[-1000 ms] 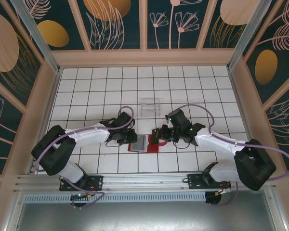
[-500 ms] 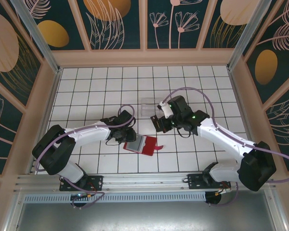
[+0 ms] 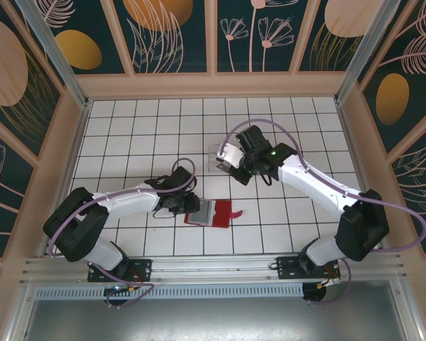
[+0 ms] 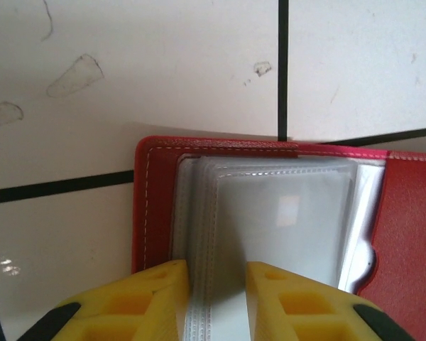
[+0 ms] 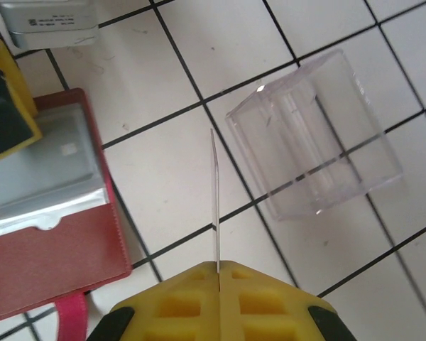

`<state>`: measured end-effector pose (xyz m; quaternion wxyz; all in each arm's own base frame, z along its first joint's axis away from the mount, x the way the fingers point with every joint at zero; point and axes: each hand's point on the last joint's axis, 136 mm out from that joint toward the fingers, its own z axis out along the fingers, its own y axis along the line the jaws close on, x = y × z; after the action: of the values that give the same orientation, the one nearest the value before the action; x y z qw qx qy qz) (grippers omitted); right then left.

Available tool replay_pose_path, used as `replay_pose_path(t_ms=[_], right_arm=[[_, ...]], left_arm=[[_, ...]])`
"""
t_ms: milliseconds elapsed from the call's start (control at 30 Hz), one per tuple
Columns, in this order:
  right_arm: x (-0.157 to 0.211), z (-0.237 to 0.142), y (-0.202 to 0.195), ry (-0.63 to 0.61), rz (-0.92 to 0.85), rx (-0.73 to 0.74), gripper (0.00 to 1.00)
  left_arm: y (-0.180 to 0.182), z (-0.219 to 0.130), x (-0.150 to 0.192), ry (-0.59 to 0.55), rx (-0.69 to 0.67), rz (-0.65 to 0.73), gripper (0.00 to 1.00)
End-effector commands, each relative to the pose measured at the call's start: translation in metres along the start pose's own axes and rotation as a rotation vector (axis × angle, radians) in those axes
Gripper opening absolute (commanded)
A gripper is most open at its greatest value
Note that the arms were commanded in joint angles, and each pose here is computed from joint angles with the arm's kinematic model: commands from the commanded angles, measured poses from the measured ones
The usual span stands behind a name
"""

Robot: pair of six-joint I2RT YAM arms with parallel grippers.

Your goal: Take the credit cards out of the card holder

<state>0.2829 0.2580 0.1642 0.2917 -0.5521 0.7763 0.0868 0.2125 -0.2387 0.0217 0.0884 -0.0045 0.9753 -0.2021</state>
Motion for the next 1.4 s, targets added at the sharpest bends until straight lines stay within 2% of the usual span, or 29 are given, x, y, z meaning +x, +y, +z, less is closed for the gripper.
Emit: replay_pose_path(t_ms=[0, 467, 767, 1100, 1367], right_arm=[[-0.005, 0.0, -0.009, 0.018, -0.109, 0.006, 0.0], [-0.011, 0.017, -0.021, 0.126, -0.263, -0.125, 0.0], [-0.008, 0.037, -0.046, 0.246, -0.272, -0.174, 0.0], [-0.017, 0.069, -0.063, 0.289, -0.276, -0.226, 0.0], [-0.005, 0.087, -0.064, 0.326, -0.263, -0.269, 0.0]], left_arm=[[0.009, 0.001, 0.016, 0.052, -0.006, -0.033, 0.29], [0.004, -0.019, -0.011, -0.067, -0.033, -0.061, 0.28], [0.013, -0.025, -0.027, -0.112, -0.037, -0.101, 0.27], [0.03, -0.033, -0.035, -0.139, -0.042, -0.133, 0.28], [0.034, -0.032, -0.039, -0.141, -0.045, -0.139, 0.27]])
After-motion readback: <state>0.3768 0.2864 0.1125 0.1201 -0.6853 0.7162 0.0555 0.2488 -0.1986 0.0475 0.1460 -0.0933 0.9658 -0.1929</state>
